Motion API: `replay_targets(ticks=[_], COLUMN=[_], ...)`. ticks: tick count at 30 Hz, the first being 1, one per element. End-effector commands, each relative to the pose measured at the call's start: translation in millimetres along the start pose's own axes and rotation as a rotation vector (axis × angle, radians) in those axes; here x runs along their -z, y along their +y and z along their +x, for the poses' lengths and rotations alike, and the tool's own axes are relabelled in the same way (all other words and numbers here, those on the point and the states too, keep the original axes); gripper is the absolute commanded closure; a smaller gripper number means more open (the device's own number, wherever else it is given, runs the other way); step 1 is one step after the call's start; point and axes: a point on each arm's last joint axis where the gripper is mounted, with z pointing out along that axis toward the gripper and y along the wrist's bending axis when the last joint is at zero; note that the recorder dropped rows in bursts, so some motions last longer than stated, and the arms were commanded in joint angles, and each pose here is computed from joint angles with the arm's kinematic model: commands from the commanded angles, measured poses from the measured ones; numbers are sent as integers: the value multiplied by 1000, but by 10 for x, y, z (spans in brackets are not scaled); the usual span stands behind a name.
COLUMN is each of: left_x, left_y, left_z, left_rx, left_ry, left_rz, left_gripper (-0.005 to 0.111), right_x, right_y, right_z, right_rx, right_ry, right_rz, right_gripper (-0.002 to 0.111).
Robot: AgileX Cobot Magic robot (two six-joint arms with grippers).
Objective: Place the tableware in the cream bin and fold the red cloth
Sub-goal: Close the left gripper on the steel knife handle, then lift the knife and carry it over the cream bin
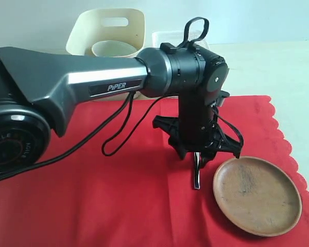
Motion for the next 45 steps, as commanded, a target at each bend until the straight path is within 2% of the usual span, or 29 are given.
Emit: replay_targets(ticks=[1,6,10,11,12,16,21,28,35,45], left_x=[-81,-77,-68,-66,-66,-5,361,889,1338,1887], left_y=[-18,-8,21,37,36,64,121,113,128,311], left_z=[39,-7,-61,-71,-71,-94,-146,-81,-11,69], left_rx=[13,38,79,86,86,91,88,-25,-66,-80], left_ry=[54,27,7,5,5,-12,-98,-168,-255,-391], left_rz=[35,78,129,133,134,138,152,175,193,149], left_gripper=[63,79,97,105,107,107,107,107,107,107], right_x=[1,1,1,1,1,1,1,1,1,1], right_y=[-2,-2,-2,-2,-2,-2,-2,-2,-2,-2], right_z=[1,1,1,1,1,1,1,1,1,1], right_rx=[1,1,1,1,1,1,1,1,1,1], right_ry=[-14,-14,-14,-14,-14,-14,-14,-14,-14,-14], right_rz=[4,4,4,4,4,4,4,4,4,4], right_gripper=[108,108,108,108,108,108,108,108,108,108])
